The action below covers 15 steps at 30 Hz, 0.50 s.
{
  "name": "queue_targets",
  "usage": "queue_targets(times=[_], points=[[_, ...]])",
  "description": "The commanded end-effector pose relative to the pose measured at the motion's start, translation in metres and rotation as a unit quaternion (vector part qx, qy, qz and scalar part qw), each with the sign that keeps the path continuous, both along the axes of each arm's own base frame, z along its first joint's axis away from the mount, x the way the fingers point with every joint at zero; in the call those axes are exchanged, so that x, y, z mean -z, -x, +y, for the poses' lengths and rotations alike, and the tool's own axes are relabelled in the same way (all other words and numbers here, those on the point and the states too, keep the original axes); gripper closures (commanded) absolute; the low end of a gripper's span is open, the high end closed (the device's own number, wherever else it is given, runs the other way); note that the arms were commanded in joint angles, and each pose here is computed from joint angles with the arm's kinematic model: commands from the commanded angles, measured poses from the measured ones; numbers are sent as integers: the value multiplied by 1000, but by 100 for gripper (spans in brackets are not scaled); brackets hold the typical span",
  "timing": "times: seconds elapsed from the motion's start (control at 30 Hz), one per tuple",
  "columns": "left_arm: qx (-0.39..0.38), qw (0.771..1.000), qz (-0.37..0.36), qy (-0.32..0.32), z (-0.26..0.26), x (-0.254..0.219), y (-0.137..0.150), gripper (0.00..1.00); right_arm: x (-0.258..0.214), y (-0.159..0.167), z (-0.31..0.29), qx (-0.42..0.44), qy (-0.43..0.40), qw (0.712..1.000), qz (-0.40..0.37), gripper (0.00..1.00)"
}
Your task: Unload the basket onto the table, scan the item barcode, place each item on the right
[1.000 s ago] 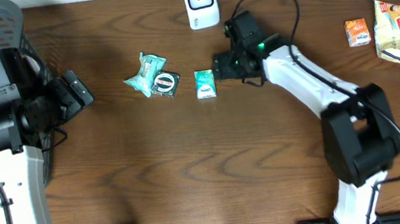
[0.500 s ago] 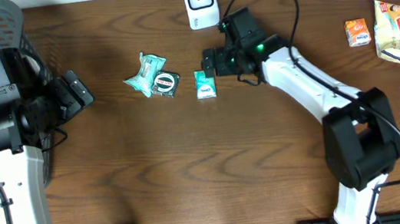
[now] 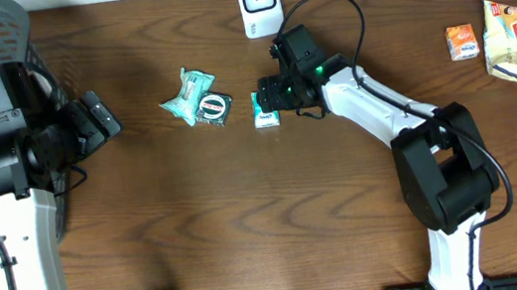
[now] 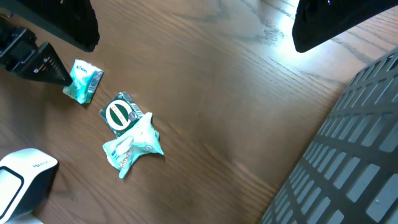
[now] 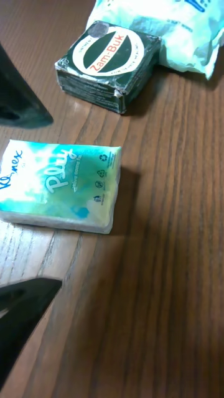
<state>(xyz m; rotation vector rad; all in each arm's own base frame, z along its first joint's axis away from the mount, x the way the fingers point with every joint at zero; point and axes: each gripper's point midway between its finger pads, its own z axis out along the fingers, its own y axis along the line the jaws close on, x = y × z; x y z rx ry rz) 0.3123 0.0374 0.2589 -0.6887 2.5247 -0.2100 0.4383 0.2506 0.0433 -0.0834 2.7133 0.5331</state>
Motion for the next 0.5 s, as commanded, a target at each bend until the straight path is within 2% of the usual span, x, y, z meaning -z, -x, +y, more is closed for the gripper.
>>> queue_targets(times=[0.0, 0.33, 0.4, 0.47], points=[[-1, 1000, -9, 1, 1, -7, -2, 2, 22, 8, 8, -4, -12, 999, 32, 33], [-1, 1000, -9, 1, 1, -7, -2, 2, 37, 12, 16, -13, -15, 999, 42, 34], [-1, 1000, -9, 1, 1, -7, -2, 3, 41, 13, 15, -13, -13, 999, 46, 40], [-1, 1000, -9, 1, 1, -7, -2, 2, 44, 14, 15, -13, -11, 999, 51, 51]])
